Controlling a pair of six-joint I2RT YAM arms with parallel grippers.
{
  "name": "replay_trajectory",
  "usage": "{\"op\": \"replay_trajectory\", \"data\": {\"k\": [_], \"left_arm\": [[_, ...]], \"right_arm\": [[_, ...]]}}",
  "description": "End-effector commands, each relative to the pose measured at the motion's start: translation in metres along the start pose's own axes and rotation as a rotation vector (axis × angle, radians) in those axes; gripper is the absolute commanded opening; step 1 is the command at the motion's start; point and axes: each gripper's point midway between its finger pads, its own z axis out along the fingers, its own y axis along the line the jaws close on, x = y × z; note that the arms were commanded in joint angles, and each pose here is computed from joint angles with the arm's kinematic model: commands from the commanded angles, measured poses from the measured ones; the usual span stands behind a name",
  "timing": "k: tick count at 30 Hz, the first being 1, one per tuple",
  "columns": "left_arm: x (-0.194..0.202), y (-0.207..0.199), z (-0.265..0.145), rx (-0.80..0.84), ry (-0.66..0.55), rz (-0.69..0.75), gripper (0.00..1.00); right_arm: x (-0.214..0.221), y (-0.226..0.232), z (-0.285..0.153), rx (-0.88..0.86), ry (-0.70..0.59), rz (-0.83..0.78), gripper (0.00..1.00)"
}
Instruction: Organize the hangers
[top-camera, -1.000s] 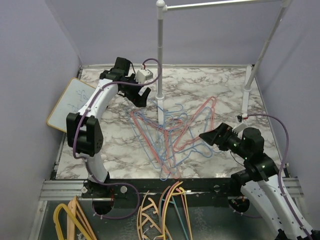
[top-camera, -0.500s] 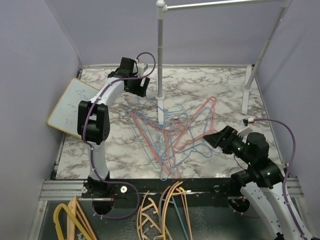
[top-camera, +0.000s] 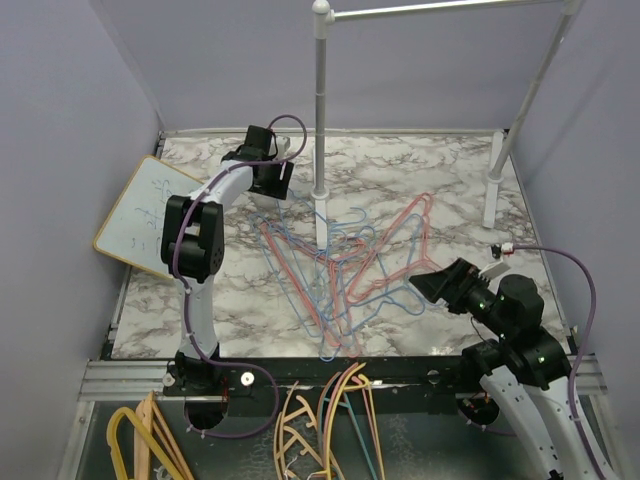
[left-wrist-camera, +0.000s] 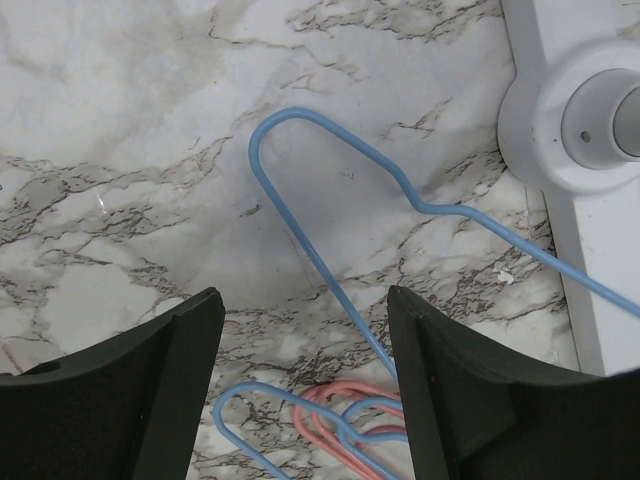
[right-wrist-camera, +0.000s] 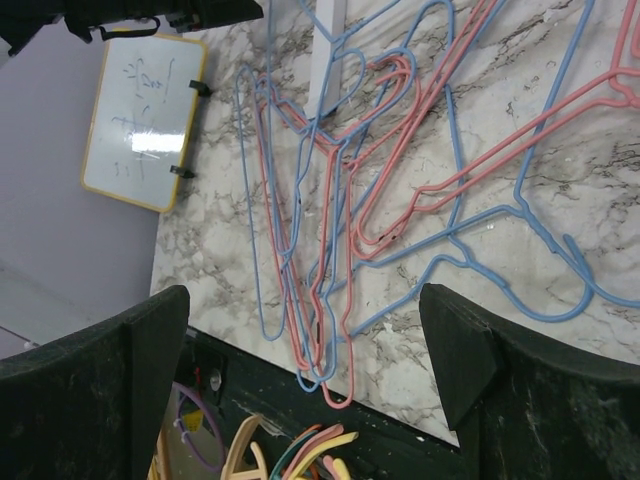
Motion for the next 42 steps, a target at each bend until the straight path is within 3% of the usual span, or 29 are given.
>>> {"op": "replay_trajectory", "data": {"k": [1, 10, 12, 13, 17, 22, 29, 35, 42], "left_arm": [[0.008, 0.004, 0.017, -0.022, 0.027, -0.035, 0.69], [0.018, 0.001, 0.036, -0.009, 0.072, -0.055, 0.68], [0.020, -0.001, 0.039, -0.008, 0.078, -0.056, 0.63], [0.021, -0.001, 0.041, -0.008, 0.083, -0.057, 0.59], [0.030, -0.003, 0.044, -0.003, 0.103, -0.072, 0.21], [0.040, -0.011, 0.041, 0.034, 0.118, -0.097, 0.00], [0.039, -0.024, 0.011, 0.091, 0.088, -0.149, 0.00], [0.015, -0.035, -0.037, 0.176, -0.005, -0.252, 0.00], [-0.008, -0.022, -0.088, 0.268, -0.119, -0.517, 0.00]], "right_arm": [[0.004, -0.008, 0.001, 0.015, -0.006, 0.013, 1.00], [0.005, -0.009, 0.002, 0.027, 0.002, 0.017, 1.00], [0.003, -0.008, 0.001, 0.022, -0.009, 0.015, 1.00], [0.003, -0.008, 0.001, 0.020, -0.011, 0.016, 1.00], [0.012, -0.012, 0.004, 0.015, 0.018, 0.021, 1.00], [0.022, -0.015, 0.011, -0.011, 0.053, 0.032, 1.00], [0.036, -0.010, 0.025, -0.086, 0.124, 0.027, 0.99], [0.048, 0.023, 0.032, -0.304, 0.226, 0.015, 0.96], [0.017, 0.062, 0.029, -0.379, 0.206, -0.116, 0.95]]}}
